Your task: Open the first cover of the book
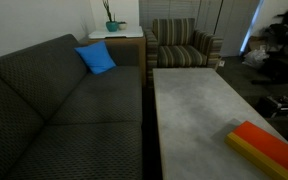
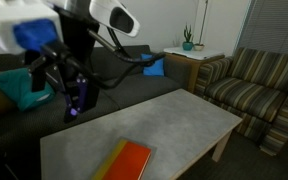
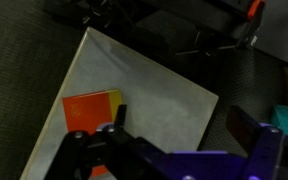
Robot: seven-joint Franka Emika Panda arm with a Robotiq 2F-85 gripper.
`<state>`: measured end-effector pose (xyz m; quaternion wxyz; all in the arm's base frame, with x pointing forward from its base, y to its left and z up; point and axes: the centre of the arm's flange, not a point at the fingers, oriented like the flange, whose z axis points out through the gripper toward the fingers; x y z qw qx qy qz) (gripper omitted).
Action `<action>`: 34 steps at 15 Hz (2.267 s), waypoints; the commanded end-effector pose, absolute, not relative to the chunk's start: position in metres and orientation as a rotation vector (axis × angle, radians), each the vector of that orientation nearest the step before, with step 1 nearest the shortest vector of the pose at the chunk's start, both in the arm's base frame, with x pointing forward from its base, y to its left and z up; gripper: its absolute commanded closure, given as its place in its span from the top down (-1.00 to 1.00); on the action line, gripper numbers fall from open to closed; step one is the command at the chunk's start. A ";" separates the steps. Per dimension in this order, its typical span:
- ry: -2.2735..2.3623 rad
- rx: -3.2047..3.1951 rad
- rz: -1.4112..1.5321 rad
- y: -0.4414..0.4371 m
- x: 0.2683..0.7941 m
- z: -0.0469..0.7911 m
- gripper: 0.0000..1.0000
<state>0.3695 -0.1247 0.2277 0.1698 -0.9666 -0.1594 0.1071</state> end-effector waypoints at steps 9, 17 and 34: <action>-0.509 -2.731 0.408 -0.135 0.379 0.199 1.00; -0.165 -2.990 0.092 -0.184 0.455 0.130 1.00; -0.039 -2.900 0.124 -0.206 0.514 0.041 1.00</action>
